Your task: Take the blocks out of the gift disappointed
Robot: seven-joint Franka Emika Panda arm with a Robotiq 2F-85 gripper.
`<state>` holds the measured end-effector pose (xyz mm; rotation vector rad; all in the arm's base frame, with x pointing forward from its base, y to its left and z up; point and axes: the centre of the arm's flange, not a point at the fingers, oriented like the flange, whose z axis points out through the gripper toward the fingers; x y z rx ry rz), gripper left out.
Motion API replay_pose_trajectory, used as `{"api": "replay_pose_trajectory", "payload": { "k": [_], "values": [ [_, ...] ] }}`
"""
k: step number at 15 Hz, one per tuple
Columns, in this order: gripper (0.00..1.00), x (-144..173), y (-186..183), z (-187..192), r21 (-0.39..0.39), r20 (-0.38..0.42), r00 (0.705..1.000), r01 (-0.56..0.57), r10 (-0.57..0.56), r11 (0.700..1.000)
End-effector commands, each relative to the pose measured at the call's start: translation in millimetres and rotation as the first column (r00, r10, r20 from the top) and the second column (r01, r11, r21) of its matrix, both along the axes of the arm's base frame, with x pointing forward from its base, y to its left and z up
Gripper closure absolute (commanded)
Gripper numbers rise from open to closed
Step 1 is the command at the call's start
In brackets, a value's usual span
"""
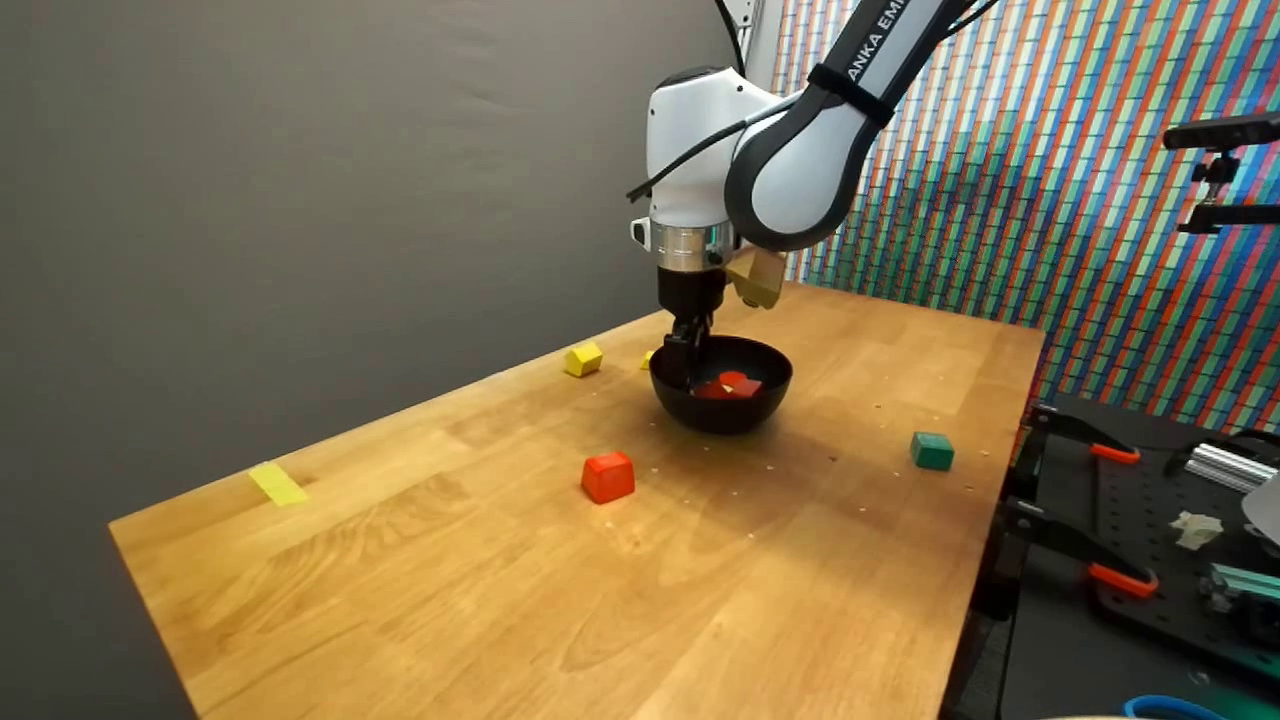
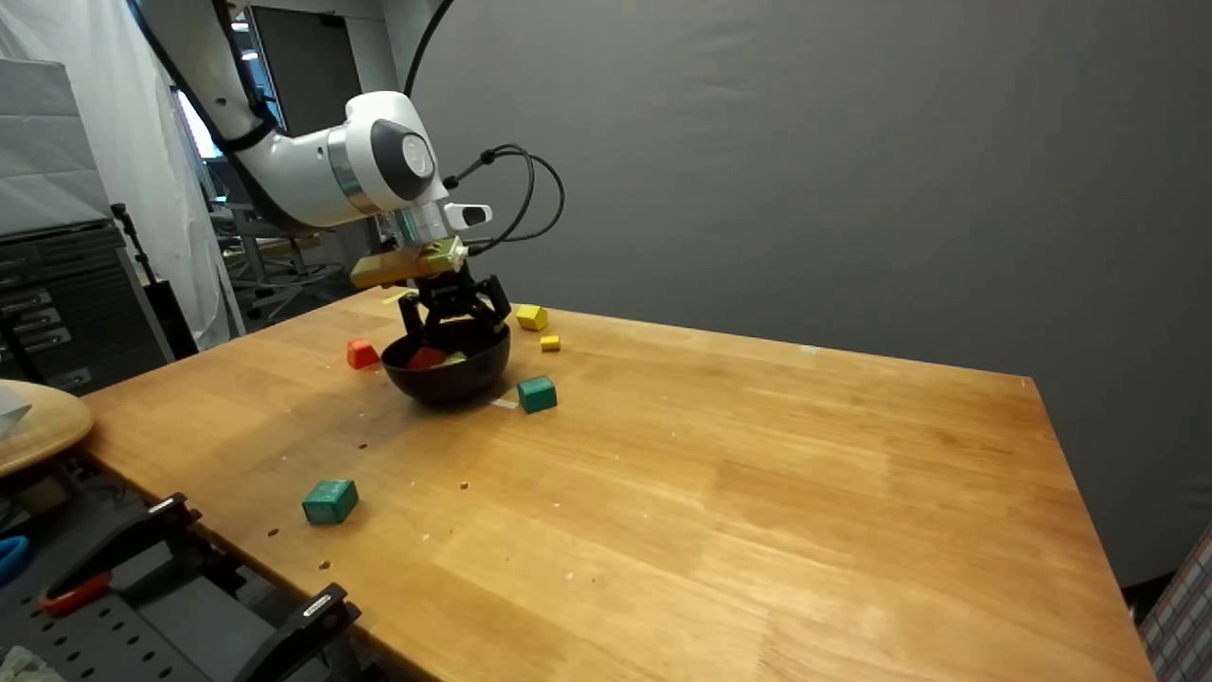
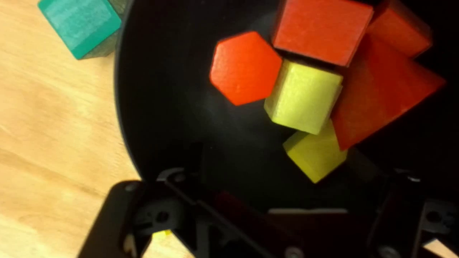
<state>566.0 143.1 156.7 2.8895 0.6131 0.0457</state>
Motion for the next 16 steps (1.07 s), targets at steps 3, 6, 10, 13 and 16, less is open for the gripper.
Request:
{"api": "replay_pose_trajectory", "payload": {
  "k": [3,6,10,13,16],
  "values": [
    [0.00,-7.8,-1.3,-6.0,-0.001,-0.060,0.998,-0.016,0.016,1.000],
    [0.26,-7.6,0.0,-8.5,0.007,-0.069,0.998,-0.005,0.006,1.000],
    [0.58,-7.7,5.8,-12.5,0.021,-0.073,0.997,0.015,-0.013,1.000],
    [0.80,-7.7,5.0,-12.6,0.031,-0.077,0.996,0.038,-0.036,0.999],
    [0.91,-7.2,2.0,-11.1,0.045,-0.078,0.995,0.068,-0.064,0.997]
  ]
}}
